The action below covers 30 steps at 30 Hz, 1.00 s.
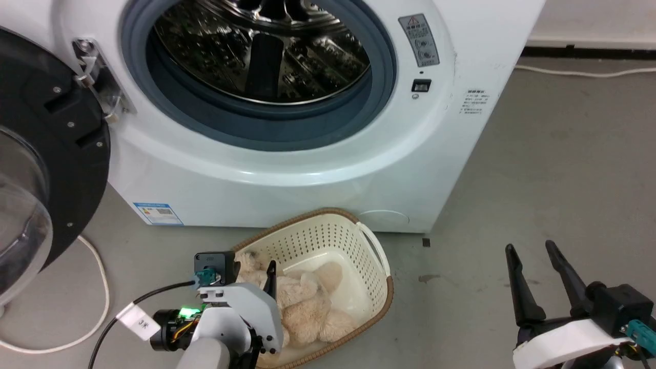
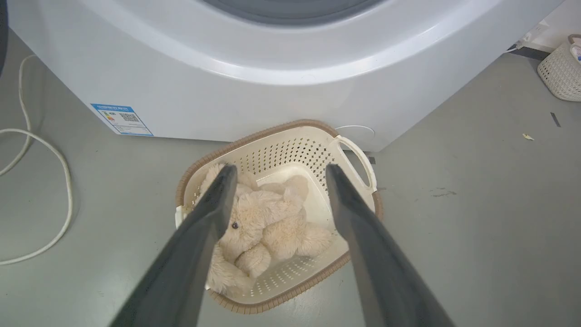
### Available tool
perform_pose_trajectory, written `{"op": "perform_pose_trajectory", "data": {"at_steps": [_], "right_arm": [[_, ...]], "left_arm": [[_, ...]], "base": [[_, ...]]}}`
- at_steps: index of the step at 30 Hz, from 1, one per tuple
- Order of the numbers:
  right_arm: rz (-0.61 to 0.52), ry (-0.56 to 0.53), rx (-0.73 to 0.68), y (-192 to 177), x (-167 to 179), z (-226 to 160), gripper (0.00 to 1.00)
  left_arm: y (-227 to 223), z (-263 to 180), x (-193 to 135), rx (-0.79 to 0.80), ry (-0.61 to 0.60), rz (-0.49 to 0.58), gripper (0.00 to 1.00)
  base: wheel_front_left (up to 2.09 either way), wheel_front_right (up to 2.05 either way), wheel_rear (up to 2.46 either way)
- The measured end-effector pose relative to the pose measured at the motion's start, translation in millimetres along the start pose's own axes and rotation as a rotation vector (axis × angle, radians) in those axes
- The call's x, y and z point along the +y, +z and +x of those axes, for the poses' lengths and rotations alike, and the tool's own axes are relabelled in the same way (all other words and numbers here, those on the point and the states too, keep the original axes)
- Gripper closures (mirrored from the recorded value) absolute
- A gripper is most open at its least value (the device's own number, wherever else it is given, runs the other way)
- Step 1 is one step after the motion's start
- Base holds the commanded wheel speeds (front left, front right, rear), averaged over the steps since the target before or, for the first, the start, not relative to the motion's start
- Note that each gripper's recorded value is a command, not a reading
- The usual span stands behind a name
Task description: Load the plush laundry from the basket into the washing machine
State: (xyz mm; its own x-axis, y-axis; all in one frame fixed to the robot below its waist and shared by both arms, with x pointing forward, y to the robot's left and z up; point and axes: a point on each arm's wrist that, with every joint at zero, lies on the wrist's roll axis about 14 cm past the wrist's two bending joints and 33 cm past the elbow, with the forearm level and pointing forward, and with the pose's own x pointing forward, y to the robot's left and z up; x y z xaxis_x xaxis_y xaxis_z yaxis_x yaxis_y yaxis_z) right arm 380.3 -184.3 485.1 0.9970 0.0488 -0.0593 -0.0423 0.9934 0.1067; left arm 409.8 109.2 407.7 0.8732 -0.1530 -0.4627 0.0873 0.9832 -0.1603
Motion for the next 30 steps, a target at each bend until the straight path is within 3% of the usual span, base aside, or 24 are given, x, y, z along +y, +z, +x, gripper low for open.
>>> {"op": "perform_pose_trajectory", "data": {"at_steps": [12, 30], "right_arm": [[0.045, -0.052, 0.052, -25, -16, 9, 0.0], [0.098, -0.111, 0.144, -72, -34, 26, 0.0]], "left_arm": [[-60, 32, -1, 0.251, 0.003, -0.009, 0.0], [-122, 76, 24, 0.482, 0.079, -0.006, 0.0]], "base": [[0.0, 0.0, 0.0], [0.0, 0.0, 0.0]]}}
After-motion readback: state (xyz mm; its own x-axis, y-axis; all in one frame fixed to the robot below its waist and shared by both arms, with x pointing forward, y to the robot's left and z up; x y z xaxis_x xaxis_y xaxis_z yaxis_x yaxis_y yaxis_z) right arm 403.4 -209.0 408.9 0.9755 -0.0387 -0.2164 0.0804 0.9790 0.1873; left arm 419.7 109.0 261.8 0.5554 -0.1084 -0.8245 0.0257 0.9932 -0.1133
